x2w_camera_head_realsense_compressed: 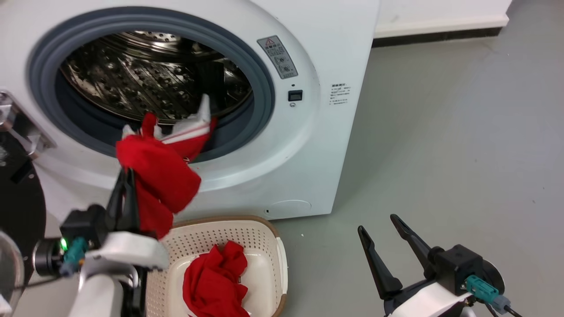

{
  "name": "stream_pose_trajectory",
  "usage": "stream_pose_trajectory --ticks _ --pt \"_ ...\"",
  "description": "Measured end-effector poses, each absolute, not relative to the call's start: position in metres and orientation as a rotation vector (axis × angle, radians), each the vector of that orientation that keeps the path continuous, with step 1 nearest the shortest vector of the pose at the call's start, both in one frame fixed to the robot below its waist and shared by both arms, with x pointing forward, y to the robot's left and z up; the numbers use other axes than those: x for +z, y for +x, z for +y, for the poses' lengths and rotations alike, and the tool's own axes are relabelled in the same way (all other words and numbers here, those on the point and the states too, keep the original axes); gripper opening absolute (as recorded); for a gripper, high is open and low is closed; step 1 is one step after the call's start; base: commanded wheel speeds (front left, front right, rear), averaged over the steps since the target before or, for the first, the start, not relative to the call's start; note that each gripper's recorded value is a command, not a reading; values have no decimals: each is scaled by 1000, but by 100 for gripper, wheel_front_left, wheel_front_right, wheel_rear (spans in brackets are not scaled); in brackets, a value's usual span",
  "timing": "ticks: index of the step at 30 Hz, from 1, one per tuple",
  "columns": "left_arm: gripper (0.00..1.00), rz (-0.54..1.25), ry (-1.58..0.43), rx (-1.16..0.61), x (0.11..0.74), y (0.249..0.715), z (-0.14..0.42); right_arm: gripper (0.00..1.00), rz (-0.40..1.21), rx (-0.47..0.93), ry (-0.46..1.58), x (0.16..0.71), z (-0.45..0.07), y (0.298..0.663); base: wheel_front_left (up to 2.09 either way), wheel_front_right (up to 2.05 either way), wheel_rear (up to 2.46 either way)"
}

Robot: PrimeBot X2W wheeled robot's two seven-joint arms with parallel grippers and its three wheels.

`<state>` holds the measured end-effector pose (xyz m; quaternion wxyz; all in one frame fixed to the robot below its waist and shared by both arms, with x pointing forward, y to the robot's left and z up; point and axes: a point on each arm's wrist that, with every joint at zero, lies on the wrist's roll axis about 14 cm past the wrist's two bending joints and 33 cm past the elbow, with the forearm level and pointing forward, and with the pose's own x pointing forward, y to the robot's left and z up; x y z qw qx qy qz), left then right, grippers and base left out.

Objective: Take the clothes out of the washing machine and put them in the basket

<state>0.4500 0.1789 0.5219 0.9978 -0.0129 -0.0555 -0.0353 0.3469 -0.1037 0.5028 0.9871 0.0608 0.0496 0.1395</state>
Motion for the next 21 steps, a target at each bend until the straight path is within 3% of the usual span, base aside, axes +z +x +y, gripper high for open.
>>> stream_pose_trajectory --ticks 10,21 --pt "0 -110 -42 -85 519 402 171 100 95 325 118 508 -90 346 0 0 0" --pt "0 98 -115 -98 458 378 155 100 148 331 126 491 -88 356 0 0 0"
